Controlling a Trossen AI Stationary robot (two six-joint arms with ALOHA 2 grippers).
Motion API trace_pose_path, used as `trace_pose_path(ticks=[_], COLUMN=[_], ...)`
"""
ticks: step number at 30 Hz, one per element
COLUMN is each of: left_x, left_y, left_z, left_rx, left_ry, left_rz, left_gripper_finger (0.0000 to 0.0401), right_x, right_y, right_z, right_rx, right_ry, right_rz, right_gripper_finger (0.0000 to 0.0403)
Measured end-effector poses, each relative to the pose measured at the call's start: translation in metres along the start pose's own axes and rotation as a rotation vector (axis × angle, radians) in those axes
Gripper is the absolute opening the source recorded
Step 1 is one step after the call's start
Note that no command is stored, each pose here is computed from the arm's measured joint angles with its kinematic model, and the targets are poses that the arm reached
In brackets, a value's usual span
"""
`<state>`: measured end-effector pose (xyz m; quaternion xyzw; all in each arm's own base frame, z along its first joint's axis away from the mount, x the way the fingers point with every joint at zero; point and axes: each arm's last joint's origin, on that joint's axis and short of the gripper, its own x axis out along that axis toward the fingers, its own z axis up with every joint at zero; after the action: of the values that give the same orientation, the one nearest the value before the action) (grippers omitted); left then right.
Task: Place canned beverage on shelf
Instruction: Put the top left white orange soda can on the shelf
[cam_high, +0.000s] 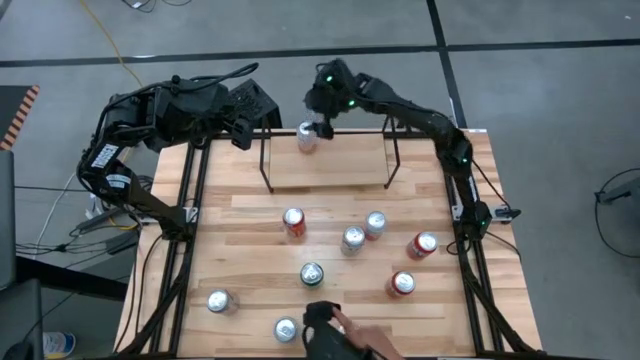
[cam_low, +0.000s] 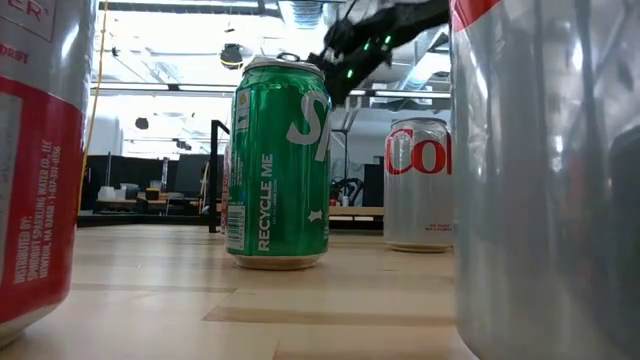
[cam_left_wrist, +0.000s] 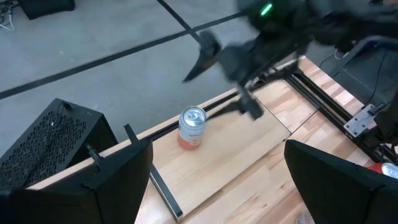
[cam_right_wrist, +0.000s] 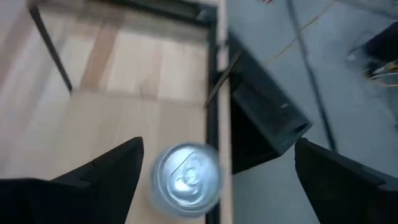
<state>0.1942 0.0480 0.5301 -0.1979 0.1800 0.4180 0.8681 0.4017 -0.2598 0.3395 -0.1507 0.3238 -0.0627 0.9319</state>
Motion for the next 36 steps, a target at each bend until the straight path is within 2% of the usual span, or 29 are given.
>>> trace_pose_path(ticks=[5, 8, 12, 15, 19, 24, 29, 36], left_x=[0.0, 0.004, 0.017, 0.034, 0.065, 0.09, 0.093, 0.092], left_y=[0.001, -0.001, -0.005, -0.01, -0.023, -0.034, -0.036, -0.038], left_z=[0.0, 0.001, 0.003, 0.006, 0.01, 0.018, 0.028, 0.033], left_rx=[0.001, 0.014, 0.096, 0.151, 0.214, 0.221, 0.138, 0.1], left_ry=[-0.013, -0.026, -0.027, 0.004, 0.043, 0.012, -0.045, -0.085], left_rz=[0.019, 0.052, 0.091, 0.058, -0.061, -0.165, -0.251, -0.293], left_gripper_finger=[0.0348, 0.0348, 0.0348, 0.0348, 0.0348, 0.0348, 0.0348, 0.0348], right_x=[-0.057, -0.105, -0.176, -0.222, -0.264, -0.289, -0.289, -0.253], right_y=[0.001, 0.008, 0.024, 0.035, 0.046, 0.05, 0.054, 0.053], right_z=[0.025, 0.043, 0.06, 0.064, 0.054, 0.031, 0.003, -0.048], right_rx=[0.108, 0.113, 0.099, 0.116, 0.136, 0.204, 0.285, 0.43], right_ry=[-0.07, -0.136, -0.218, -0.258, -0.221, -0.099, -0.114, -0.095], right_rz=[-0.038, -0.05, -0.074, -0.092, -0.094, -0.064, 0.168, 0.124], right_gripper_finger=[0.0389, 0.0389, 0.0389, 0.0389, 0.0389, 0.0388, 0.0388, 0.0388])
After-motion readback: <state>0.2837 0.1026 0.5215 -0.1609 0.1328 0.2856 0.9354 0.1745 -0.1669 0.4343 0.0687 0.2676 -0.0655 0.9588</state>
